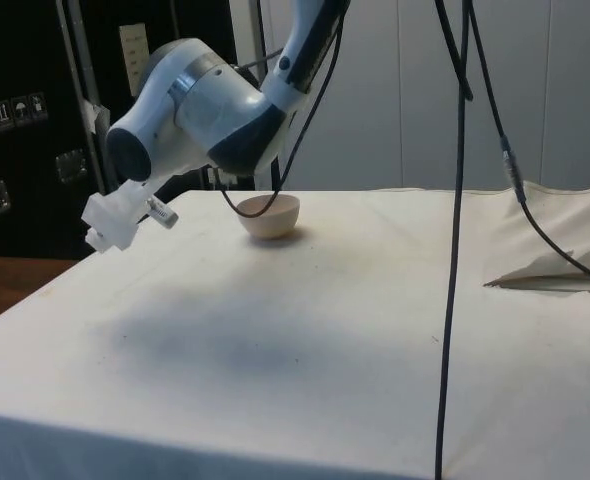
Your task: Pour the coffee beans from the cup into the bowl.
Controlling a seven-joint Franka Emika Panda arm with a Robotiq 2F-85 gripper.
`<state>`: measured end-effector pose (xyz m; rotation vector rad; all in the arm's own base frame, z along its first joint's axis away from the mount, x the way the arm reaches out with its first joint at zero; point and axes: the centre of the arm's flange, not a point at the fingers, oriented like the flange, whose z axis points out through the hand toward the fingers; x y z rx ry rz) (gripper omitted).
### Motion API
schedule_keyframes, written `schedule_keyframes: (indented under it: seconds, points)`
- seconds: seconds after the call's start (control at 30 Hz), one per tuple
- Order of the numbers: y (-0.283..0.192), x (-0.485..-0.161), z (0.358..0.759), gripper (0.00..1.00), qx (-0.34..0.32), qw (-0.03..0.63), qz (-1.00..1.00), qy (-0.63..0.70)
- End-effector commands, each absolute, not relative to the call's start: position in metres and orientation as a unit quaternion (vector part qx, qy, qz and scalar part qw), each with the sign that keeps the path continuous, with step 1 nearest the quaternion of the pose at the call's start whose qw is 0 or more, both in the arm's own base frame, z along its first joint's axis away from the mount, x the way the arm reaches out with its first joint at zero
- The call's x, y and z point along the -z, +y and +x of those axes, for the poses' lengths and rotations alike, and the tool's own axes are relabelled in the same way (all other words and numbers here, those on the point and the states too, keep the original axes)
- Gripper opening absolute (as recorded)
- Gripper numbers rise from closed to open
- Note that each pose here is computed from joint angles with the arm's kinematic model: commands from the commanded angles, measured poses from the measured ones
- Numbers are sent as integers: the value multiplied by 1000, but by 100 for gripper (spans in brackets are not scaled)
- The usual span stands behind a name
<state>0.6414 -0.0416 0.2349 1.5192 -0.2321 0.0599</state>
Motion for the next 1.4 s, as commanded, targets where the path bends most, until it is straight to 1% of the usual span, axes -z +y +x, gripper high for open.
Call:
schedule_keyframes:
  seconds: [0.0,0.53,1.0,1.23,1.27,1.37]
  points:
    - [-40,-233,642,0,-28,724,681,-106]
    - [-28,-233,642,0,-42,745,656,-114]
    - [-29,-232,640,0,-42,744,657,-116]
    - [-29,-238,640,0,-44,734,666,-124]
    - [-30,-235,641,0,-43,741,659,-122]
    - [-29,-241,640,0,-44,729,670,-128]
